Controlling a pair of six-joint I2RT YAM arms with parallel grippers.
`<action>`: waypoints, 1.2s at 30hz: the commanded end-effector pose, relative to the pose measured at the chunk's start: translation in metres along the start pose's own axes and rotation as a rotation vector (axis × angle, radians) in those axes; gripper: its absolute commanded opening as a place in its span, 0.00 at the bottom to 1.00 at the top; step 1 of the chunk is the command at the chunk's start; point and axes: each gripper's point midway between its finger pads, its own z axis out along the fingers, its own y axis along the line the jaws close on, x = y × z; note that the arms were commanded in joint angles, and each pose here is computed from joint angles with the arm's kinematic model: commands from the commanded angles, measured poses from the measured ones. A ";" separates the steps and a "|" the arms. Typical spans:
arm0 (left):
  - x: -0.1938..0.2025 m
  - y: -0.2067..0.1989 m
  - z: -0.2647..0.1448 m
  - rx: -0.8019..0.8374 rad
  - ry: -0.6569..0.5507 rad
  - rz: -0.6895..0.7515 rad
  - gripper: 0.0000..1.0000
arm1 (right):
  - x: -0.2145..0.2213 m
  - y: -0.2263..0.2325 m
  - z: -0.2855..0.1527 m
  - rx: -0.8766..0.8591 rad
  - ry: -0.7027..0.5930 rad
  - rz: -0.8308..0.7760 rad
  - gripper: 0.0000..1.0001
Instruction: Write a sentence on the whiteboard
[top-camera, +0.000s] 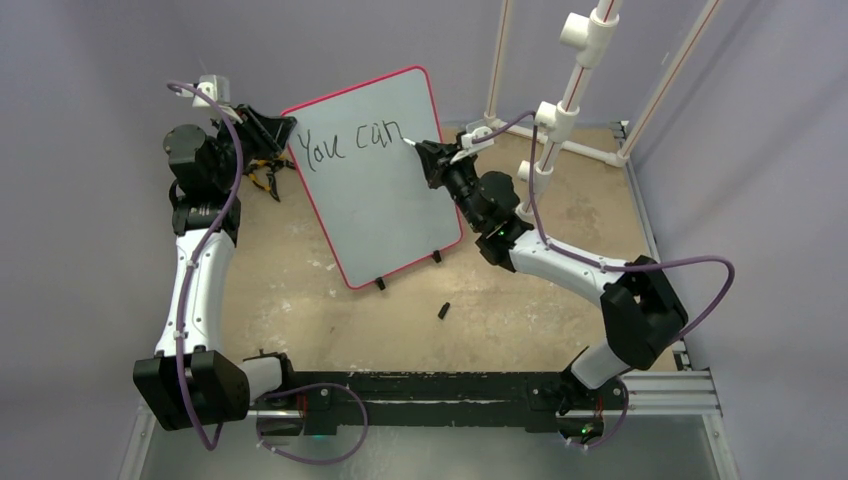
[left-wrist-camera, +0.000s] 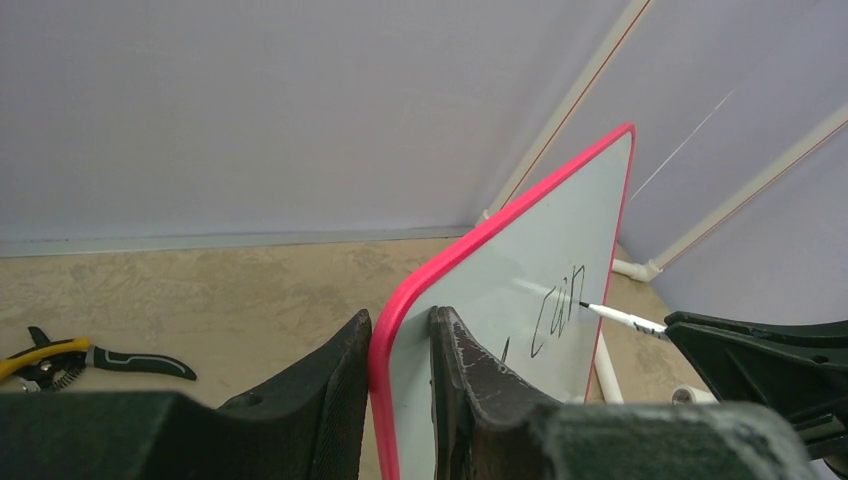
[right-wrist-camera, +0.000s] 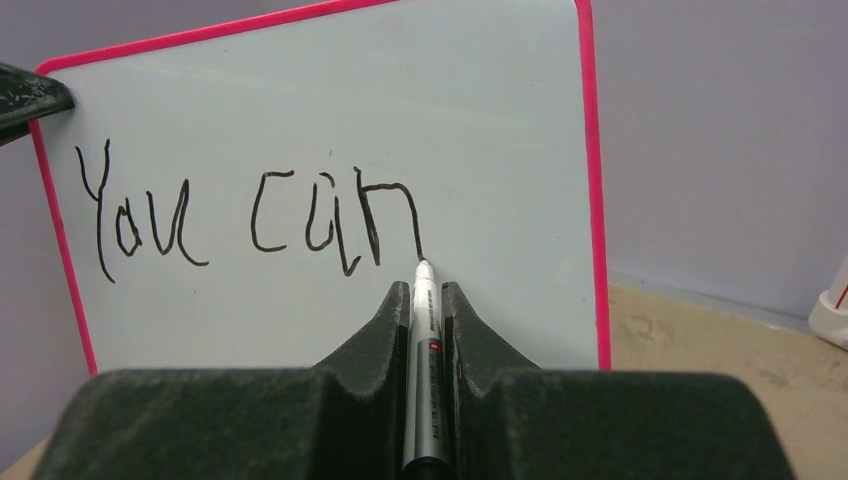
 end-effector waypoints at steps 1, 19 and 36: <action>0.000 0.001 0.001 0.013 -0.008 -0.007 0.25 | -0.034 -0.004 -0.003 0.024 -0.067 0.013 0.00; 0.017 0.016 0.004 0.040 0.018 -0.054 0.24 | -0.069 0.030 -0.032 -0.148 -0.033 0.027 0.00; 0.018 0.019 0.002 0.034 0.018 -0.042 0.23 | -0.032 0.144 -0.015 -0.465 0.003 0.142 0.00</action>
